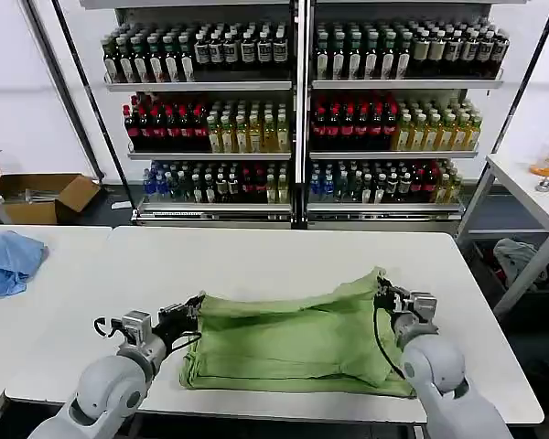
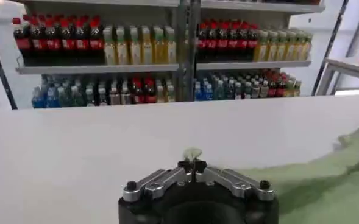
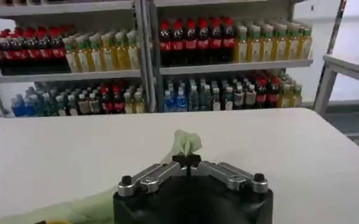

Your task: Fold and organize the clothes.

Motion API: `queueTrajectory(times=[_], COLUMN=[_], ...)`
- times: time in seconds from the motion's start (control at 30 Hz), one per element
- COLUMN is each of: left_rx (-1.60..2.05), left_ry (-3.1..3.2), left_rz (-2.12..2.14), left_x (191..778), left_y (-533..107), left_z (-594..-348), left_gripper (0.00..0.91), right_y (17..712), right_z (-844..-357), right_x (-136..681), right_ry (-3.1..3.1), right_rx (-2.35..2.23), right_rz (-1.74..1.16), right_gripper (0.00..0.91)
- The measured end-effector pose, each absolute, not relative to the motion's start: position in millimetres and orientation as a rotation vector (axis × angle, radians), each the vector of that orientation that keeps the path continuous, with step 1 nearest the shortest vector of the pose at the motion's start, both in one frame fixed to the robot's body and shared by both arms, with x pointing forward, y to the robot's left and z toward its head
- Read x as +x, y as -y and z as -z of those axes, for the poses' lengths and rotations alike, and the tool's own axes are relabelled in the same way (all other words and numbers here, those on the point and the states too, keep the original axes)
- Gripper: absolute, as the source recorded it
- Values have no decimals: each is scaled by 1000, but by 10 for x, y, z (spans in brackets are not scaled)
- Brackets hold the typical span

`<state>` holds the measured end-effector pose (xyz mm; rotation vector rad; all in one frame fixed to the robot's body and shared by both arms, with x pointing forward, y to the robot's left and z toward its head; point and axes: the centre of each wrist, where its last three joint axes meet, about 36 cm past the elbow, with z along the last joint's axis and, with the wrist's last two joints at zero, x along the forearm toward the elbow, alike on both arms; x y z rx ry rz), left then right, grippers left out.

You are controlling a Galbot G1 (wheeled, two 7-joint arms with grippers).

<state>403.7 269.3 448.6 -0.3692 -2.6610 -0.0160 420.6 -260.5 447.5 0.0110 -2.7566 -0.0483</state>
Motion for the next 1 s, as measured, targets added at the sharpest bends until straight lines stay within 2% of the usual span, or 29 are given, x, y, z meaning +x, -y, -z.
queueTrajectory(times=[0.3, 0.67, 0.7, 0.73, 0.77, 0.8, 0.83, 1.0], left_rx=[-367, -365, -366, -364, -361, -357, -355, -339], left_ry=[2660, 2618, 2616, 2615, 2614, 2613, 2613, 2616], left_rz=[22, 54, 60, 66, 70, 74, 78, 106], left_x=[3918, 3762, 3754, 3750, 3750, 3751, 3752, 3737], left_y=[-2689, -2669, -2667, -2665, -2664, -2663, -2660, -2639], left_z=[-4468, -4335, -4325, -4313, -4301, -4292, -4283, -4222], left_gripper=[30, 30, 20, 50, 212, 806, 907, 907], right_y=[2704, 2713, 2709, 2703, 2698, 2690, 2684, 2665], right_z=[-4447, -4391, -4386, -4383, -4381, -4376, -4368, -4373], right_x=[3670, 3411, 3399, 3385, 3373, 3361, 3350, 3291], right_ry=[2724, 2683, 2679, 2675, 2671, 2667, 2663, 2659], right_rx=[-18, -38, -37, -35, -33, -30, -27, -19], right_rz=[70, 72, 72, 70, 67, 65, 64, 45], right_gripper=[0, 0, 272, 615, 907, 907, 907, 907])
